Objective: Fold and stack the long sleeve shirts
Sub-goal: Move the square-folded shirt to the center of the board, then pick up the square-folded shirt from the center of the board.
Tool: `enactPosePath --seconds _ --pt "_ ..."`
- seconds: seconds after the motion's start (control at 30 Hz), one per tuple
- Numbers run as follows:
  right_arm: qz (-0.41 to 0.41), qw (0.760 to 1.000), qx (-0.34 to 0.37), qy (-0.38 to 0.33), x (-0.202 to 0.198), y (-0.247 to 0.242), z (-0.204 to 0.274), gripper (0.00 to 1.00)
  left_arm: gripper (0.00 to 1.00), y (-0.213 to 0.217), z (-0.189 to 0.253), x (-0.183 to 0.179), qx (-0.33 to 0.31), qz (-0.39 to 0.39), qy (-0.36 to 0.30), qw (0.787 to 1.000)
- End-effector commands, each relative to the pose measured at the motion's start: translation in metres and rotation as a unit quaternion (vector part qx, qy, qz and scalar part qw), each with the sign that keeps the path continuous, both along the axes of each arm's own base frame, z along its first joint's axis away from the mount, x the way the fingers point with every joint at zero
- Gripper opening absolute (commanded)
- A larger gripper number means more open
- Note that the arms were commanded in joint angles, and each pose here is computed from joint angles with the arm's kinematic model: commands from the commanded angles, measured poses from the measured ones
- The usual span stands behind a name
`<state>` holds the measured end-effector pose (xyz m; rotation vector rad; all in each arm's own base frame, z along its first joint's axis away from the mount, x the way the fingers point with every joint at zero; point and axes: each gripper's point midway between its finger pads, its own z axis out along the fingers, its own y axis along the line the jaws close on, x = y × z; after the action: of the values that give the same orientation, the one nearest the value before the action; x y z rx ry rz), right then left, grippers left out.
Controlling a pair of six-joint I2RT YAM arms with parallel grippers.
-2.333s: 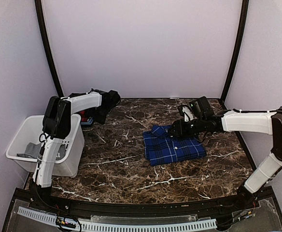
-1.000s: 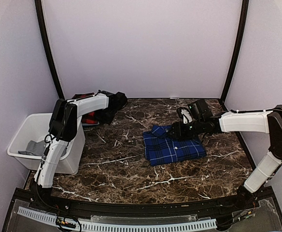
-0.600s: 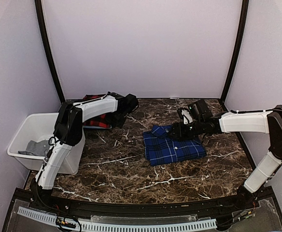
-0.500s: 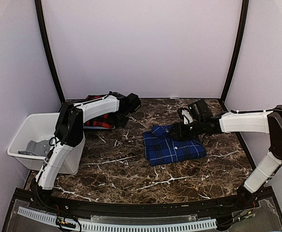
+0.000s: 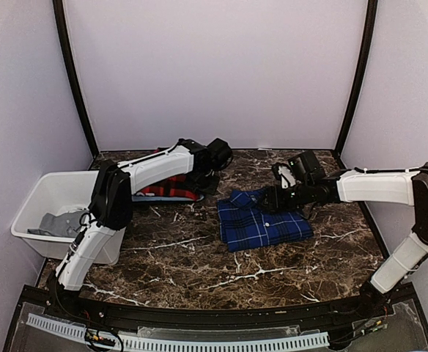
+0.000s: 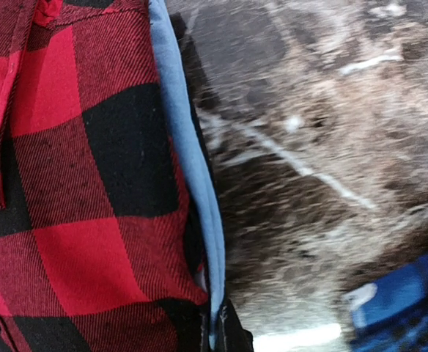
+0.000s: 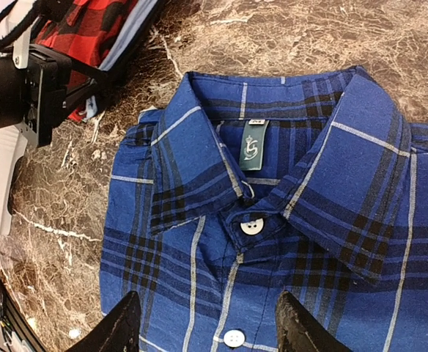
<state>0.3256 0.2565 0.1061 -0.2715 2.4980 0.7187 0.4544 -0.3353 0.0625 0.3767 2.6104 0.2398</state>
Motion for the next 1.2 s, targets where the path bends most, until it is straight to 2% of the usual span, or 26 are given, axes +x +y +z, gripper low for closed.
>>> enactPosePath --seconds 0.0,0.23,0.47,0.53,0.63,0.7,0.77,0.87,1.07,1.17 --pt "-0.004 1.0 -0.005 -0.014 -0.002 -0.008 0.006 0.59 0.0 -0.044 0.022 0.004 -0.101 -0.019 -0.015 0.995" --pt "-0.01 1.0 -0.014 -0.016 -0.005 -0.014 0.007 0.6 0.0 -0.08 0.029 0.001 -0.171 -0.055 -0.009 0.984" --pt "-0.024 0.999 -0.021 -0.016 -0.006 -0.026 0.004 0.6 0.02 -0.095 0.039 0.001 -0.204 -0.065 -0.01 0.977" --pt "-0.031 0.999 -0.021 -0.014 -0.005 -0.033 0.003 0.61 0.14 -0.095 0.045 0.0 -0.21 -0.064 -0.01 0.975" --pt "-0.046 0.999 -0.022 -0.014 0.002 -0.045 0.001 0.61 0.42 -0.096 0.061 -0.004 -0.226 -0.063 -0.012 0.972" --pt "-0.058 0.998 -0.025 -0.015 0.006 -0.055 -0.001 0.62 0.56 -0.099 0.075 -0.005 -0.244 -0.065 -0.016 0.968" --pt "-0.07 0.997 -0.03 -0.014 0.009 -0.065 -0.004 0.62 0.64 -0.101 0.092 -0.007 -0.263 -0.065 -0.023 0.962" --pt "-0.089 0.995 -0.036 -0.008 0.013 -0.082 -0.012 0.62 0.68 -0.101 0.122 -0.013 -0.298 -0.061 -0.033 0.952" --pt "-0.115 0.992 -0.044 0.006 0.018 -0.108 -0.031 0.62 0.7 -0.09 0.133 -0.043 -0.354 -0.033 -0.001 0.935" --pt "-0.124 0.991 -0.046 0.01 0.02 -0.117 -0.037 0.62 0.7 -0.091 0.136 -0.061 -0.402 -0.027 0.011 0.915"
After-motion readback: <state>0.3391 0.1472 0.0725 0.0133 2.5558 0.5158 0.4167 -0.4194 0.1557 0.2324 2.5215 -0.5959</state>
